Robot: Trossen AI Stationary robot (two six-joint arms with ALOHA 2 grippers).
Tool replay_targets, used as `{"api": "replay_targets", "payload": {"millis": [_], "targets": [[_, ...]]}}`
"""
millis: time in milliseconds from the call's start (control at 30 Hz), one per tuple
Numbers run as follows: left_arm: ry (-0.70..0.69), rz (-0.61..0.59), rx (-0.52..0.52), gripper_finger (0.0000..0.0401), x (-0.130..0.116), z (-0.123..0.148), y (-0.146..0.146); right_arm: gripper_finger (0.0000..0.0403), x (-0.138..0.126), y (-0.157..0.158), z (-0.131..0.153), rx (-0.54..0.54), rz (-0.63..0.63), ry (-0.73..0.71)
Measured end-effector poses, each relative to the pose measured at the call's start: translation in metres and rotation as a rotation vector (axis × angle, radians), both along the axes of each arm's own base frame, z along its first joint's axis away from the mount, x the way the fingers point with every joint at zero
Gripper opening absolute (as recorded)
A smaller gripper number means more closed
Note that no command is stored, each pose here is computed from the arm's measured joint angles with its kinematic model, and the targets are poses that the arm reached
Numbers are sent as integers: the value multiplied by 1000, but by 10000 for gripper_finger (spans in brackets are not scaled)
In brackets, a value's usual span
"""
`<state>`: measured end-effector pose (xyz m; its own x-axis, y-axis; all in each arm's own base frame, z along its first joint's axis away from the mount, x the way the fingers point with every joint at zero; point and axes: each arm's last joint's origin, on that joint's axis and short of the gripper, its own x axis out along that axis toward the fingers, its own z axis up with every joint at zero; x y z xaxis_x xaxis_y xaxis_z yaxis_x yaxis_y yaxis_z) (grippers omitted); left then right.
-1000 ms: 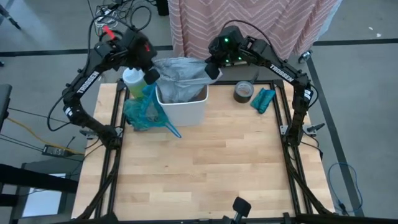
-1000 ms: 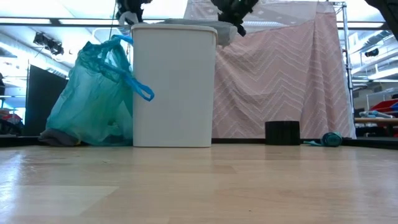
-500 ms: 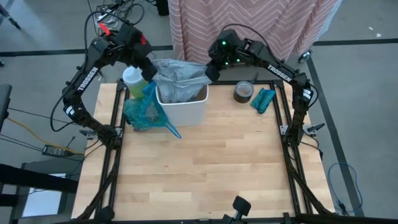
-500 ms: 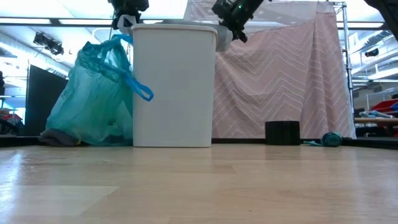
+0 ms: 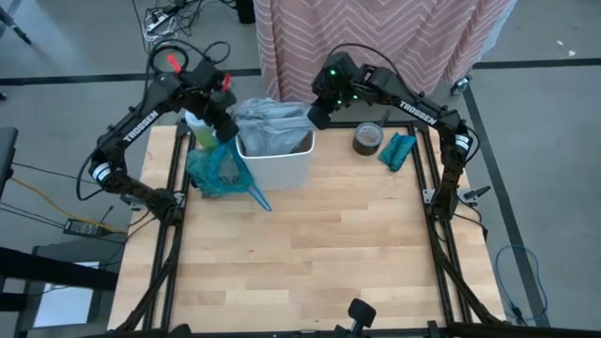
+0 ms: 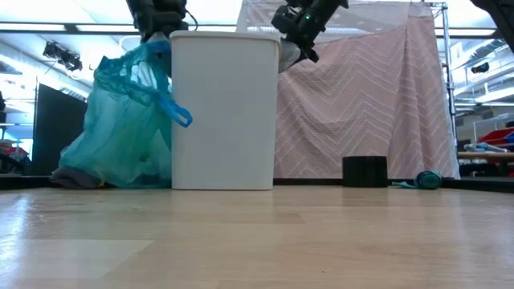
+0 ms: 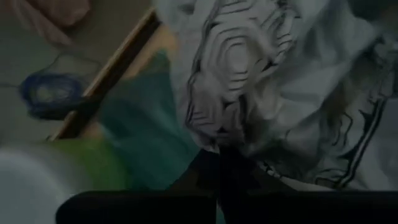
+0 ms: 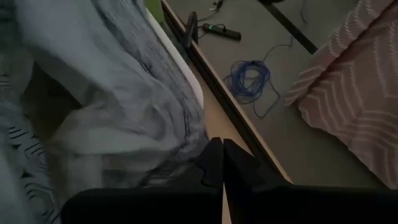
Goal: Place trash/remove bag and relplace
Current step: Insert the gray trash bag into the trash bin
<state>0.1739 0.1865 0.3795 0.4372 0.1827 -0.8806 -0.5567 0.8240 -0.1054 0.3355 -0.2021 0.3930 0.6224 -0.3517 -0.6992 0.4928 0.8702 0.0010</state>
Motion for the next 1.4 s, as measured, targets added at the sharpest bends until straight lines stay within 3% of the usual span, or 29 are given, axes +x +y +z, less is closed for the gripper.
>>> {"api": "replay_targets", "payload": {"millis": [267, 700, 833, 933, 1133, 1267, 1400], "targets": [[-50, -13, 43, 8, 2, -6, 1, 0, 0, -1, -14, 10, -17, 52], [-147, 51, 315, 8, 9, 23, 15, 0, -3, -12, -11, -73, -107, 44], [-153, 63, 315, 8, 9, 23, 15, 0, -3, -14, -9, -87, -106, 42], [-158, 62, 255, 8, 7, 23, 11, 0, -3, -9, 10, -84, -73, -34], [-205, -36, 240, 8, 7, 31, -2, 0, -4, 1, 58, -225, -23, -207], [-196, -144, 253, 8, 16, 30, -10, 0, 0, -13, 67, -285, -41, -332], [-172, -139, 270, 8, 19, 28, -11, 0, 15, -31, 58, -204, -25, -473]]}}
